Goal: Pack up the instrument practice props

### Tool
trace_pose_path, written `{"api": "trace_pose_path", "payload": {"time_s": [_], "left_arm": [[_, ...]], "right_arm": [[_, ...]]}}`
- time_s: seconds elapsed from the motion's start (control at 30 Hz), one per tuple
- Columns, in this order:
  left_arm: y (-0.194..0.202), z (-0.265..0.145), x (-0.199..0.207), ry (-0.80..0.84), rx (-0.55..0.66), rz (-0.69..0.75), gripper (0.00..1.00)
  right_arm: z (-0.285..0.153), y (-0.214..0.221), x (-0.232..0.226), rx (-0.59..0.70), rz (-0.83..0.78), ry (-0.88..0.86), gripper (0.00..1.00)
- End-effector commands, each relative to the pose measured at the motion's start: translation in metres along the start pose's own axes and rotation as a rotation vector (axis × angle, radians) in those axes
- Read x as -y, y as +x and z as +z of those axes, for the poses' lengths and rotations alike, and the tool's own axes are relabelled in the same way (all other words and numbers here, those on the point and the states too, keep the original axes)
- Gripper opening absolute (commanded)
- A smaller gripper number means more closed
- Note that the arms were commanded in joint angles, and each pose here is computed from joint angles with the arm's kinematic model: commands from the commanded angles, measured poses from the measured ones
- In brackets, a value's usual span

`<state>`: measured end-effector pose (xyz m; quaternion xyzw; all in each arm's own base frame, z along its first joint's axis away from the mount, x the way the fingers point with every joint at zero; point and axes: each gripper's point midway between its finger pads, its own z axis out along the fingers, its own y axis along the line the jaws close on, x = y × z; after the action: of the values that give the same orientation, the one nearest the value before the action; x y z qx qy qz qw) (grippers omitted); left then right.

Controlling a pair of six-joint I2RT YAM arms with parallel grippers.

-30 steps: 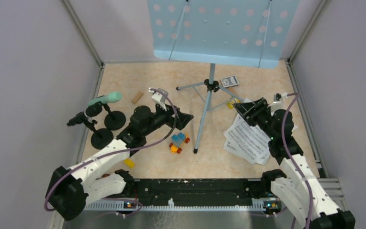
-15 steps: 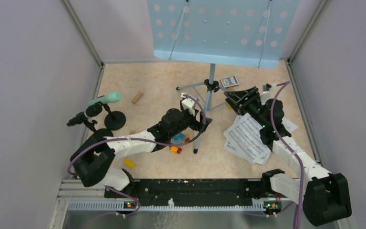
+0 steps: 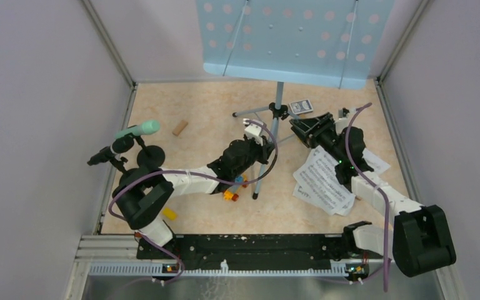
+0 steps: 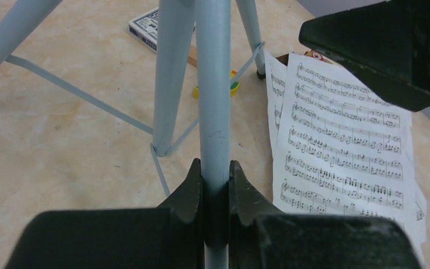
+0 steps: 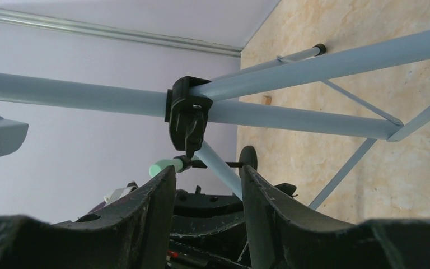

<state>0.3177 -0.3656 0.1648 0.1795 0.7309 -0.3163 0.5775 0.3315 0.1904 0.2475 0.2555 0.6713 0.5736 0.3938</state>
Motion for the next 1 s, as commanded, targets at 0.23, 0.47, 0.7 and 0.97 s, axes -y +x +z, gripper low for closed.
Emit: {"api": "trace_pose_path", "payload": {"time_s": [0.23, 0.47, 0.7, 0.97], "left_arm": [[0.023, 0.012, -0.015, -0.018, -0.044, 0.073, 0.00], [0.039, 0.009, -0.018, -0.018, -0.083, 0.077, 0.00], [0.047, 0.005, -0.017, -0.020, -0.099, 0.074, 0.00], [0.051, 0.002, -0.017, -0.016, -0.112, 0.086, 0.00]], "right_arm": [[0.012, 0.000, -0.037, 0.000, -0.039, -0.221, 0.45], [0.020, -0.003, -0.033, 0.016, -0.046, -0.223, 0.44], [0.031, -0.001, -0.022, -0.010, -0.036, -0.194, 0.34], [0.040, -0.002, -0.026, -0.018, -0.054, -0.225, 0.27]]}}
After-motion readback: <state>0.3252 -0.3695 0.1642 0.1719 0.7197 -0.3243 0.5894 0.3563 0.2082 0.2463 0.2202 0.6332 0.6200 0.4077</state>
